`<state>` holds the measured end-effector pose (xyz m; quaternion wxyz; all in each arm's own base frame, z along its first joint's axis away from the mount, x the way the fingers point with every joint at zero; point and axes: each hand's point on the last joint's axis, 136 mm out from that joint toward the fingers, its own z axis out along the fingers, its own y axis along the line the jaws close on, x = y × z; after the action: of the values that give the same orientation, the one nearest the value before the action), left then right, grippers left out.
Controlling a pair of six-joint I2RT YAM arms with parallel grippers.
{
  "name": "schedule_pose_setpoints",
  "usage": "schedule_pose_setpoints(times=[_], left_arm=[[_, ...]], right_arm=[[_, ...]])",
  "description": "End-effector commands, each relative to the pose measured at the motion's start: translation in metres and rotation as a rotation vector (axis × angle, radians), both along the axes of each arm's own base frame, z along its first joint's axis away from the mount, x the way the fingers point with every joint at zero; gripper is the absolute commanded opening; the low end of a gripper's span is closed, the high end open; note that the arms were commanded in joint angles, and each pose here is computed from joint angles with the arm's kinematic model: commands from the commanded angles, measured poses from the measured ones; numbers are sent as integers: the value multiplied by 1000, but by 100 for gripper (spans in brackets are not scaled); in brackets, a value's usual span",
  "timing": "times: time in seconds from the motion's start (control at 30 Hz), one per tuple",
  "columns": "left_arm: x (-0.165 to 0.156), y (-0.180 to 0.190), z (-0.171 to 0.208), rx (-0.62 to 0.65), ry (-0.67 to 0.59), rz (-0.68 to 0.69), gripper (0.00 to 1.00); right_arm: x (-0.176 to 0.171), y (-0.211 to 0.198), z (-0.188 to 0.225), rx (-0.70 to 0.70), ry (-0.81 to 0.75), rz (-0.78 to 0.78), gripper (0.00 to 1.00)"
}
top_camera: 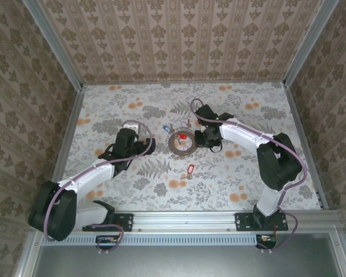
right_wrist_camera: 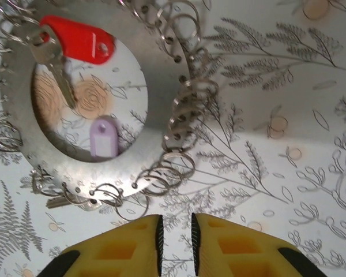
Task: Put the keys on the keyring
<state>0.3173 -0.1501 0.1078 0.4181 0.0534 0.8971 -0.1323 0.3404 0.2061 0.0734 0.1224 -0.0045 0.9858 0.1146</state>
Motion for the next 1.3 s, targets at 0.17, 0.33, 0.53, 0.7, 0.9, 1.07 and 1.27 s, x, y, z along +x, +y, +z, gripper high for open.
schedule_pose_setpoints(times=[0.17, 0.33, 0.53, 0.7, 0.9, 1.07, 1.27], left_arm=[[1, 0, 6, -27, -25, -9, 100], [1, 2, 5, -40, -22, -4, 100], [-1, 0, 3, -53, -16, -13, 100], [2, 9, 3, -62, -18, 17, 100], [1, 11, 3, -69, -21, 21, 100], [1, 11, 3, -71, -23, 19, 100], [1, 12, 3, -74, -23, 23, 100]], right_arm=[[19, 0, -6, -96, -173, 316, 34], [3, 15, -17, -24, -184, 495, 39], [-1, 32, -23, 70, -86, 529, 28], [-14, 36, -32, 114, -5, 536, 23], [-8, 23, -39, 88, 14, 494, 28], [-5, 15, -44, 62, 19, 472, 32], [-9, 27, -46, 131, 43, 479, 31]])
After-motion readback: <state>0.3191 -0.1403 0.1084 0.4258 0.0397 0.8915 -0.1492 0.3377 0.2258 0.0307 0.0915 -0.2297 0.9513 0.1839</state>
